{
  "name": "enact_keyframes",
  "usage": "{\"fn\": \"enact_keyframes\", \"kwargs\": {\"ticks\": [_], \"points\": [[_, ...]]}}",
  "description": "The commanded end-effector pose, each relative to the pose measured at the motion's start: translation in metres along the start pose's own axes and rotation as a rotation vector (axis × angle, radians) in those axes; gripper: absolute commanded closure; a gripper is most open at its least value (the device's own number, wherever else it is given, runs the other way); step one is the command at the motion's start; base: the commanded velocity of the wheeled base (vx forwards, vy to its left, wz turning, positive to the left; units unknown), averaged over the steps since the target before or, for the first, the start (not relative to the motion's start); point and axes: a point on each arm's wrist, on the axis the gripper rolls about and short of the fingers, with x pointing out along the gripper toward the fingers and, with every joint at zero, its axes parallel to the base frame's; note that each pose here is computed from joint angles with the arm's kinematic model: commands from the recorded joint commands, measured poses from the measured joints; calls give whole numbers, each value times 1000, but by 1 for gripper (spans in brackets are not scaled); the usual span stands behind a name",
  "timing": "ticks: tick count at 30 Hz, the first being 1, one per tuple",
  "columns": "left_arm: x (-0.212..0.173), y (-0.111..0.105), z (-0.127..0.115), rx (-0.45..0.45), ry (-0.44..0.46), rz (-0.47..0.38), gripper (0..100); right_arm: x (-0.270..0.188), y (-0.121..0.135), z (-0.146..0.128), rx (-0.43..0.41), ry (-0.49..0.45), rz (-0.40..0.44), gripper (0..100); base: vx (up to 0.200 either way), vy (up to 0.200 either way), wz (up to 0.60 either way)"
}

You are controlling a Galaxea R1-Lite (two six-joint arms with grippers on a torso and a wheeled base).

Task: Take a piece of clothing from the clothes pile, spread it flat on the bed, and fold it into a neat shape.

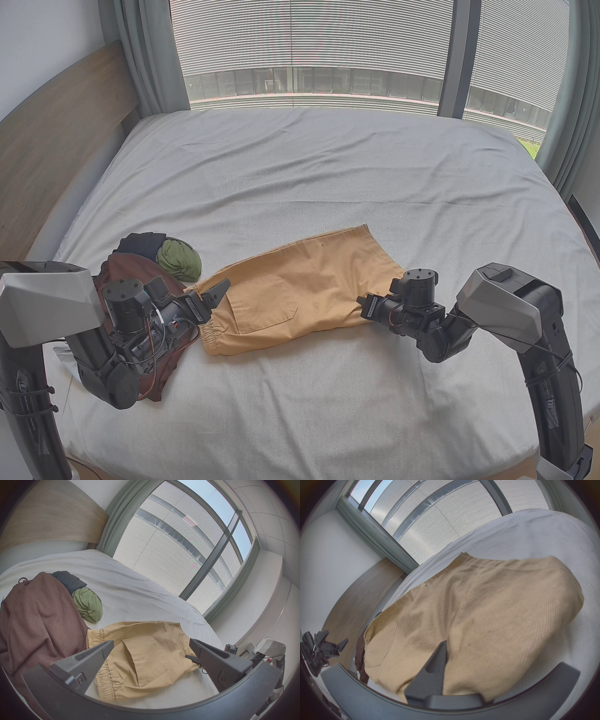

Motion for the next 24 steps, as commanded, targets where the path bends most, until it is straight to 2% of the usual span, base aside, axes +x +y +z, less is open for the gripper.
{"fn": "enact_keyframes", "kwargs": {"ticks": [1,16,17,24], "points": [[2,2,-4,-1,10,6,0,-22,3,4,-58,7,-13,100,0,0,0],[2,2,-3,-1,7,4,0,-66,-12,-27,-117,58,-100,100,0,0,0],[2,2,-3,-1,7,4,0,-81,-16,-33,-129,72,-137,100,0,0,0],[2,2,-4,-3,10,6,0,-110,-24,-44,-130,119,-180,100,0,0,0]]}}
